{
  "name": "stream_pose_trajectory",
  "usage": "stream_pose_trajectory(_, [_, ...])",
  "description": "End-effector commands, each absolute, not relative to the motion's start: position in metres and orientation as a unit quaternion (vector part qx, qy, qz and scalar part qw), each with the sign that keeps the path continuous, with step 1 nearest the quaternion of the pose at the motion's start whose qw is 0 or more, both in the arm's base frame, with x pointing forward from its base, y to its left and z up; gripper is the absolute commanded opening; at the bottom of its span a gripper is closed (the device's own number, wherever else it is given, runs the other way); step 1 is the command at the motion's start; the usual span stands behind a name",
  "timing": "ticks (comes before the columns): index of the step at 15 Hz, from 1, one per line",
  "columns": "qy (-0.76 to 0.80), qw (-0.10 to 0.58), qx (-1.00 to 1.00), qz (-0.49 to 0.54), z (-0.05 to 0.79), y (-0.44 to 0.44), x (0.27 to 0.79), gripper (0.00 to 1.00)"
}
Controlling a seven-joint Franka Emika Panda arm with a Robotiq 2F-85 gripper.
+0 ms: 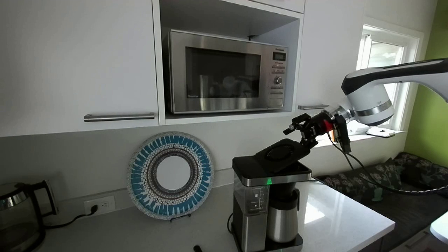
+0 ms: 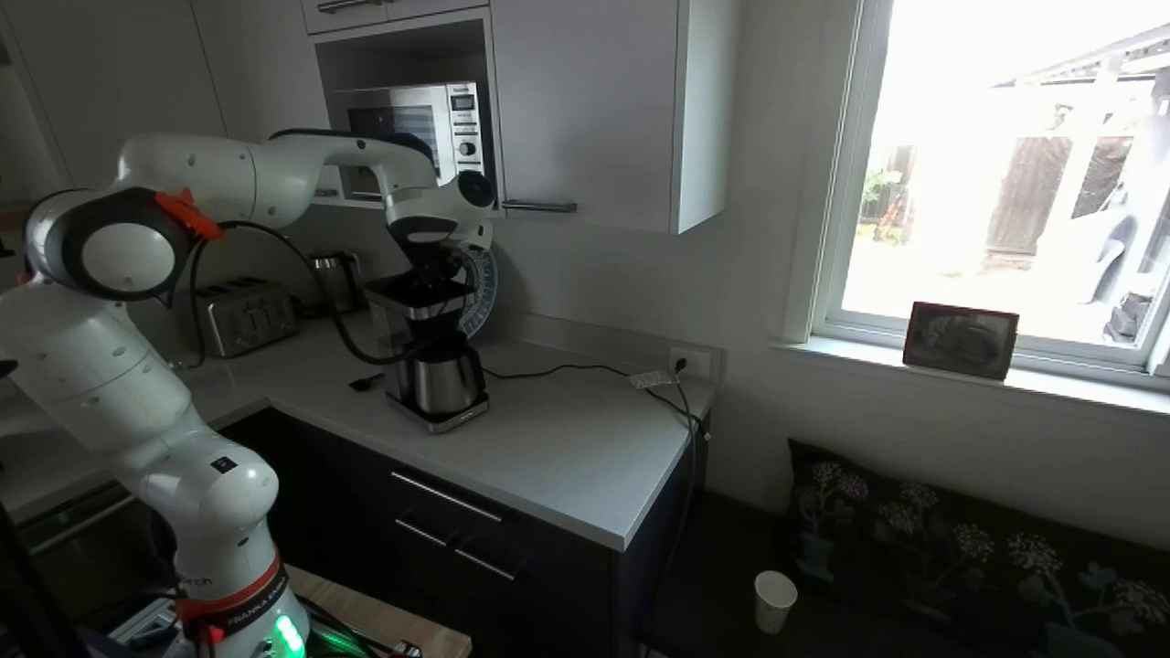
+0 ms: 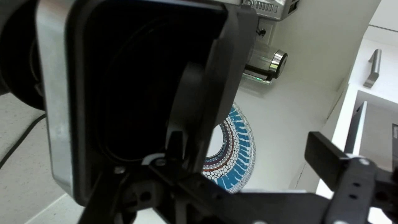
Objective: Lift the black lid at the top of the coffee machine
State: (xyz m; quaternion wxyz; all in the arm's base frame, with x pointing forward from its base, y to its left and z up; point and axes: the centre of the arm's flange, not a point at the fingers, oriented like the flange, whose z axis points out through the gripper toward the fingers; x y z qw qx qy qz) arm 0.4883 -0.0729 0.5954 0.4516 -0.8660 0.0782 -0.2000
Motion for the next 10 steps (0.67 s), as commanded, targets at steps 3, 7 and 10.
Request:
stream_pose_trajectory(3, [0.039, 0.400, -0.887, -0.226, 0.641, -0.033, 0.489, 1.00])
stream_pose_trajectory(7, [-0.016, 0.358, -0.900, -0.247, 0.668, -0.006, 0.496, 1.00])
stream_pose_trajectory(10, [-0.045, 0.338, -0.904, -0.257, 0.681, 0.016, 0.503, 1.00])
